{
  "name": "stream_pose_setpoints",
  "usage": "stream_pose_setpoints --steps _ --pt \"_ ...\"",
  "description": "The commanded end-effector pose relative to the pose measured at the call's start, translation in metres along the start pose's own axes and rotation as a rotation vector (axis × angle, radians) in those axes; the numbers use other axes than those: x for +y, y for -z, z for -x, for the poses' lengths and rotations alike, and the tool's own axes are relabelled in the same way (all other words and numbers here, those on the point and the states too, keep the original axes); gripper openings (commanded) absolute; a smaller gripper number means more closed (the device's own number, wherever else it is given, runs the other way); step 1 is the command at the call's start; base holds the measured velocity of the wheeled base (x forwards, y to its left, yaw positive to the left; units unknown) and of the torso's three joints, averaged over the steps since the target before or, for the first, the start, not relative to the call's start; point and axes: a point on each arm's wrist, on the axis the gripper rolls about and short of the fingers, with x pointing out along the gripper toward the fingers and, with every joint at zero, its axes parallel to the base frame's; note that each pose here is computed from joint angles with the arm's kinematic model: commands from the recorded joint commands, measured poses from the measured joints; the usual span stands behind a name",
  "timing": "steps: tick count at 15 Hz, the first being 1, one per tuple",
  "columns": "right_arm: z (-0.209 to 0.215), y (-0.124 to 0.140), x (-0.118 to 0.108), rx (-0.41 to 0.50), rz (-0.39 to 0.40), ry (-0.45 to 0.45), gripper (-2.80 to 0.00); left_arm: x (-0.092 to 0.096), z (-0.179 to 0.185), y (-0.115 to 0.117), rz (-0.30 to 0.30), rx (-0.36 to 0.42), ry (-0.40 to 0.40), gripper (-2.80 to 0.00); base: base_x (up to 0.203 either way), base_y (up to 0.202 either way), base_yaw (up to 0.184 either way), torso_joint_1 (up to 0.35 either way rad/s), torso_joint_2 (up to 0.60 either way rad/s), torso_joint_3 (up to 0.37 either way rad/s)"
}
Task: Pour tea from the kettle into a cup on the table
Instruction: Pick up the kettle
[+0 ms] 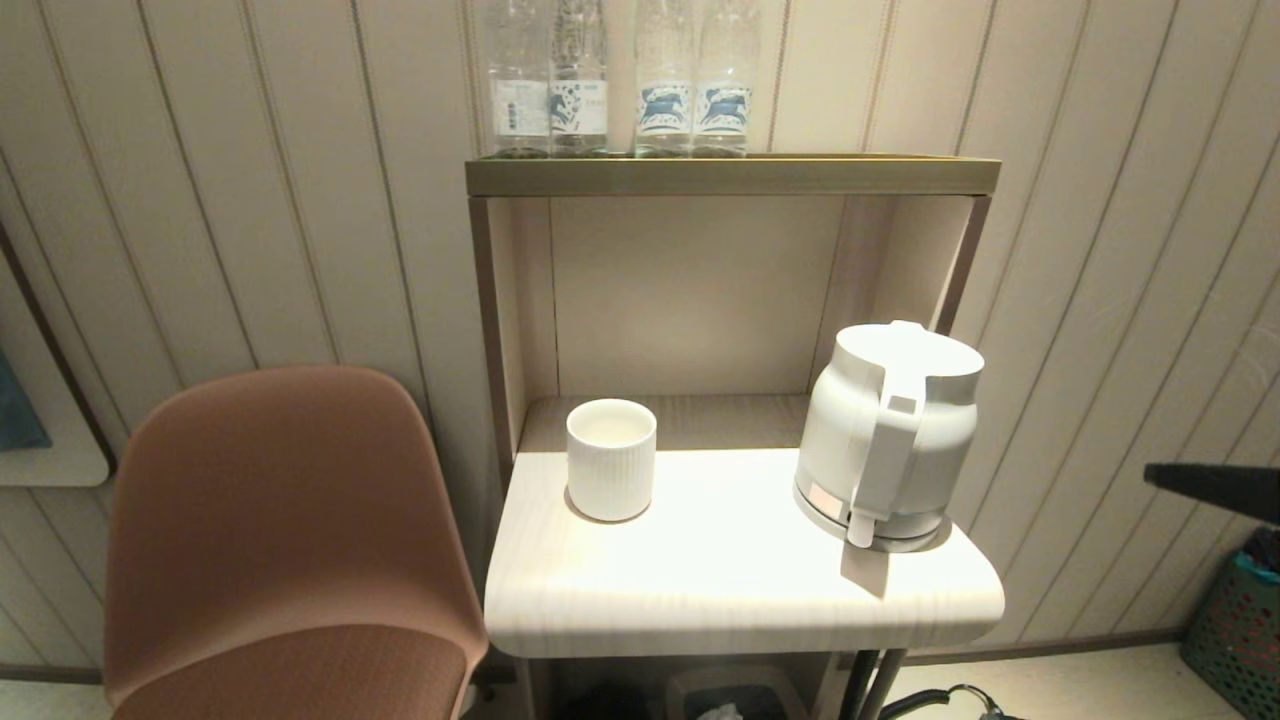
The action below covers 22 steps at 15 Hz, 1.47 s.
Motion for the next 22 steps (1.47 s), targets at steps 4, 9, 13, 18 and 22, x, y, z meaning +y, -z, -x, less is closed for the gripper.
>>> stream_pose_setpoints --steps 4,9,13,18,22 --pt "-0.028 -0.007 0.015 0.189 0.031 0.104 -2.8 0.0 0.0 0.0 0.001 -0.002 -0.001 -2.8 0.0 0.0 0.0 0.0 0.0 0.0" --pt "-0.065 -0.01 0.077 0.184 0.108 0.144 -2.8 0.0 0.0 0.0 0.001 -0.001 -0.001 -2.8 0.0 0.0 0.0 0.0 0.0 0.0" --pt "-0.082 -0.002 0.11 0.143 0.136 0.194 -2.8 0.0 0.0 0.0 0.001 -0.001 -0.001 -2.8 0.0 0.0 0.0 0.0 0.0 0.0" --pt "-0.086 -0.004 0.115 0.05 0.117 0.292 0.0 0.0 0.0 0.0 0.001 -0.002 -0.001 -2.8 0.0 0.0 0.0 0.0 0.0 0.0" --pt "-0.095 0.006 0.118 0.066 0.097 0.312 0.0 0.0 0.0 0.0 0.001 -0.002 -0.001 -2.8 0.0 0.0 0.0 0.0 0.0 0.0"
